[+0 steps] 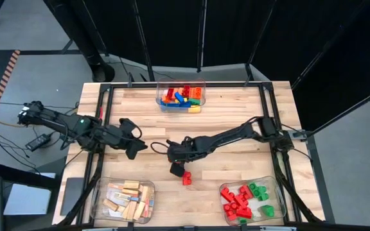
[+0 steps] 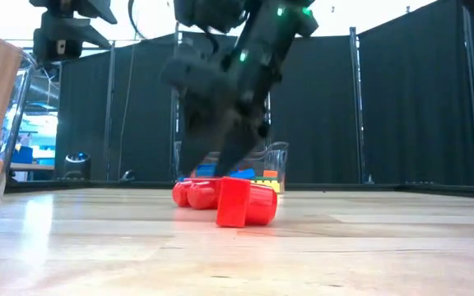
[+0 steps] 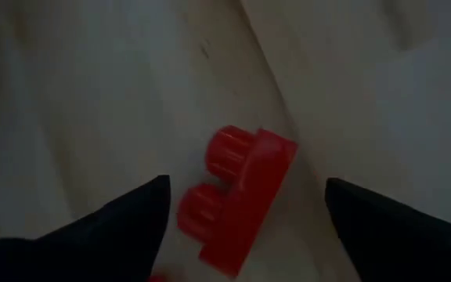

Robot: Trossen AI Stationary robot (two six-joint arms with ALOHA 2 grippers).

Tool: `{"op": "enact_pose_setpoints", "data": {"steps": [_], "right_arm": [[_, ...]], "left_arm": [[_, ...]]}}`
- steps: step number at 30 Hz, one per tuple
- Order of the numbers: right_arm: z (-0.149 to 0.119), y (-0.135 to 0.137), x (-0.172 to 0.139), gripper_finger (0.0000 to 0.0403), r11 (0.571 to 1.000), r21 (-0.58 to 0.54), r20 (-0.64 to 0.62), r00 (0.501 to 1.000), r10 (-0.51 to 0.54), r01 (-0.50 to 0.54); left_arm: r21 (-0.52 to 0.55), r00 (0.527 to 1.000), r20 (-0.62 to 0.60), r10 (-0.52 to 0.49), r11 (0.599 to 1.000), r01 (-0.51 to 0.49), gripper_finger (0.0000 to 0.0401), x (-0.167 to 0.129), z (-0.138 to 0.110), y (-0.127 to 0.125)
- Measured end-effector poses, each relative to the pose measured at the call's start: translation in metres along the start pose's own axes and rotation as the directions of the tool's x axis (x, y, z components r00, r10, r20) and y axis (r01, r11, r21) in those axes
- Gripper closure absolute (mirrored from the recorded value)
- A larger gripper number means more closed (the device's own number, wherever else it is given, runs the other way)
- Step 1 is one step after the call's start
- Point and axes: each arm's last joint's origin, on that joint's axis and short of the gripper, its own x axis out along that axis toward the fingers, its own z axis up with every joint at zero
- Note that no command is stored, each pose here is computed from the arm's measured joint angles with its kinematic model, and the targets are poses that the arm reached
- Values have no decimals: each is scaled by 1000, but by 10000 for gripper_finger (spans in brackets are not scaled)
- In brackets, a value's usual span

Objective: Sort blocks by size
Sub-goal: Put the 2-stud red game piece into the bottom right transparent bin

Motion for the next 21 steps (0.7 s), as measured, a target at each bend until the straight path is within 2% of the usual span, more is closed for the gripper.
{"op": "enact_pose_setpoints", "data": {"steps": [4, 8, 11, 15, 21], "right_arm": [[-9, -4, 31, 40, 995, 73, -33, 997, -67, 69], [-11, -12, 49, 55, 981, 162, -64, 993, -97, 106], [-13, -12, 53, 102, 974, 183, -60, 990, -127, 136], [-16, -11, 51, 222, 972, 160, -49, 985, -166, 172], [-12, -11, 38, 222, 983, 127, -54, 991, -127, 133]], "left_arm": [[25, 1000, -5, 5, 1000, -4, 238, 1, 0, 0], [45, 1000, -6, 5, 999, -5, 238, 1, -1, 0], [47, 1000, -6, 5, 999, -5, 238, 1, -1, 0], [50, 1000, -6, 5, 999, -5, 238, 1, -1, 0], [75, 1000, -5, 5, 997, -4, 238, 1, -1, 0]]}}
